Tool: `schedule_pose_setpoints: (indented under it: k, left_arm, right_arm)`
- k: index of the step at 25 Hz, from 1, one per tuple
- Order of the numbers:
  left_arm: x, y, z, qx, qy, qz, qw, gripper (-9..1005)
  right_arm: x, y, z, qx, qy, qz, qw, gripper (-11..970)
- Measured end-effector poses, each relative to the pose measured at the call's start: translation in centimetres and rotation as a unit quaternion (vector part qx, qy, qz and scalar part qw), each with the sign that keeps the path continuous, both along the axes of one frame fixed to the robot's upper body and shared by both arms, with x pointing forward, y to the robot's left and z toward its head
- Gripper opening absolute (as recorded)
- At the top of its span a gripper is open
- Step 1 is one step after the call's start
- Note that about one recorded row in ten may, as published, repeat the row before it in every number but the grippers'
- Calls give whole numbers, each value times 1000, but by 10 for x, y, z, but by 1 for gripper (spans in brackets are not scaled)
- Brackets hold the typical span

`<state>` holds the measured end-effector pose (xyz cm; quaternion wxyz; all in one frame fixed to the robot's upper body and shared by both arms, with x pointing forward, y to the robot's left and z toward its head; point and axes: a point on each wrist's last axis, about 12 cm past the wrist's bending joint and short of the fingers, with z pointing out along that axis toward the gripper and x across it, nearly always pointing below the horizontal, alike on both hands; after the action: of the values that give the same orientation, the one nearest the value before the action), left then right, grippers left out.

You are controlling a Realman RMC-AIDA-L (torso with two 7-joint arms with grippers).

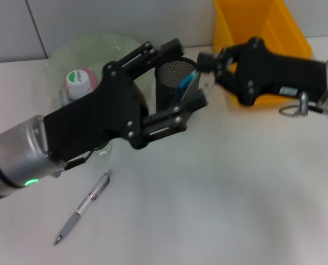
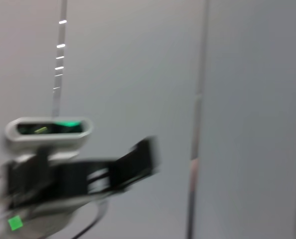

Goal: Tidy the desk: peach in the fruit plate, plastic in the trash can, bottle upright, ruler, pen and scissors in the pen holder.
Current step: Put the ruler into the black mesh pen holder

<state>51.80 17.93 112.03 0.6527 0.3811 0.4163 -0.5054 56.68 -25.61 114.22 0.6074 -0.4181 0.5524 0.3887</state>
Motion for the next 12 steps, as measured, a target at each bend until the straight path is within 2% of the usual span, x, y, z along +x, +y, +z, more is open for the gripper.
schedule_pose_setpoints:
  k: [4,5,12]
  left_arm:
    - [-7,10,-8,6,1,21,1000,782]
    - [-16,19,-19,23,-5,38,999,782]
    - [-45,40,-46,67,7,66,996,783]
  right_arm:
    - [20,-7,7,23,-7,-85,996,1]
    - [27,-6,9,22,-10,-99,995,1]
    - [59,23,21,0,-19,-121,992,1]
